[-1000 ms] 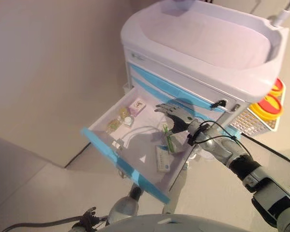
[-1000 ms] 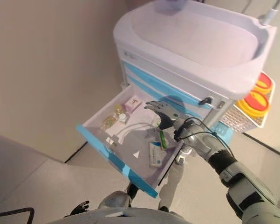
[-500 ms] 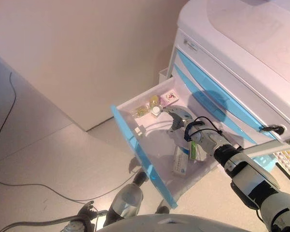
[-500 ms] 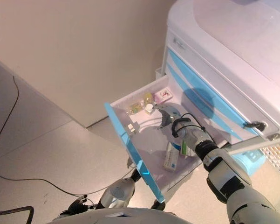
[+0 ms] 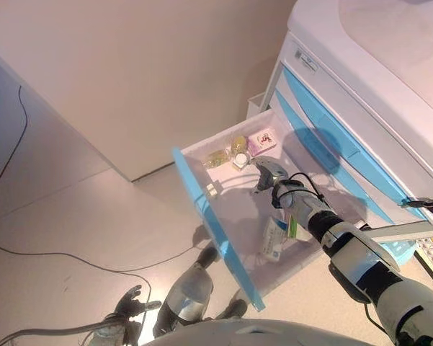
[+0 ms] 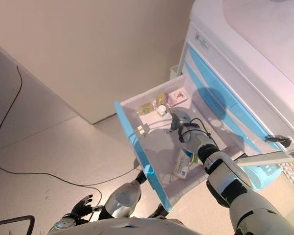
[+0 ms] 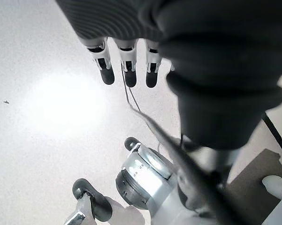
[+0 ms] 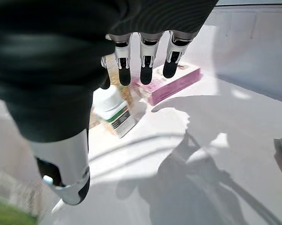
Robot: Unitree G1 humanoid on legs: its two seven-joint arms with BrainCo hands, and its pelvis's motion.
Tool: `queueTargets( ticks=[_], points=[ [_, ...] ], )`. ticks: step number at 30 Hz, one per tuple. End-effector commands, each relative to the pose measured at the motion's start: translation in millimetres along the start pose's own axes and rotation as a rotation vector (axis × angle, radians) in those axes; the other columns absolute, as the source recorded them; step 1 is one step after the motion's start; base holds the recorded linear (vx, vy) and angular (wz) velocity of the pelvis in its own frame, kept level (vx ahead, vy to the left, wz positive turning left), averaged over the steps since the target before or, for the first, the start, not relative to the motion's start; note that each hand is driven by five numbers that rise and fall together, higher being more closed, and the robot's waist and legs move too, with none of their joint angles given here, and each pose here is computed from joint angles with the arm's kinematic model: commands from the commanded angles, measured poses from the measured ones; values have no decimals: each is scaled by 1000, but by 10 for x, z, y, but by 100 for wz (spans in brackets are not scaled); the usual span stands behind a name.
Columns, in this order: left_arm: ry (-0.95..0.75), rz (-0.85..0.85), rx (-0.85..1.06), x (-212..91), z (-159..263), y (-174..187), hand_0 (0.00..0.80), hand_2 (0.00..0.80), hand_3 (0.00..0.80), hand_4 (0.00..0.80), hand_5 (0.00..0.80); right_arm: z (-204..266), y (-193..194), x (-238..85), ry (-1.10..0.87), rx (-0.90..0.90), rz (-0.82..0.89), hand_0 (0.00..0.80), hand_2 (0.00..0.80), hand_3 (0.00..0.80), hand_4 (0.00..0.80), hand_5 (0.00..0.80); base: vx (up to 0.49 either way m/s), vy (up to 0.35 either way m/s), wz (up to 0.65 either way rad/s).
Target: Open the drawer and pick up the medicine
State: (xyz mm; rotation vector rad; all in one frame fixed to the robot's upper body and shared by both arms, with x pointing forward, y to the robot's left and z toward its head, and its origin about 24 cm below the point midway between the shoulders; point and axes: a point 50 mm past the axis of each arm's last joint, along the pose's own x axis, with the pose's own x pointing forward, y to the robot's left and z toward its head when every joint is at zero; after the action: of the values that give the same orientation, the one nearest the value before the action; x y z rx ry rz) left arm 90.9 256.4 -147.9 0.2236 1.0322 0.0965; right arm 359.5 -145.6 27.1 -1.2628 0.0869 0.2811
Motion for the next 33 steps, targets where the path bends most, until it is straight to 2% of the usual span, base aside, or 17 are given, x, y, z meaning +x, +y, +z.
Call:
queueTargets(
  ticks=[1, 15, 24, 33],
  points=[
    [-2, -5, 14, -20, -47, 50, 0, 0, 0, 0, 0, 117, -401, 104, -26, 63, -197, 0, 0, 0, 0, 0, -26, 36, 0],
    [-55, -39, -4, 2, 55, -63, 0, 0, 0, 0, 0, 105, -627, 127, -5, 158, -299, 0, 0, 0, 0, 0, -3, 16, -1],
    [-61, -16, 30, 8, 105, 63, 0, 0, 0, 0, 0, 110, -725, 133, -70, -40, -238, 0, 0, 0, 0, 0, 9, -30, -3],
    [-56, -8, 42, 13, 118, 69, 0, 0, 0, 0, 0, 113, -646, 61, -152, -51, -246, 0, 0, 0, 0, 0, 48, -15, -18]
  ],
)
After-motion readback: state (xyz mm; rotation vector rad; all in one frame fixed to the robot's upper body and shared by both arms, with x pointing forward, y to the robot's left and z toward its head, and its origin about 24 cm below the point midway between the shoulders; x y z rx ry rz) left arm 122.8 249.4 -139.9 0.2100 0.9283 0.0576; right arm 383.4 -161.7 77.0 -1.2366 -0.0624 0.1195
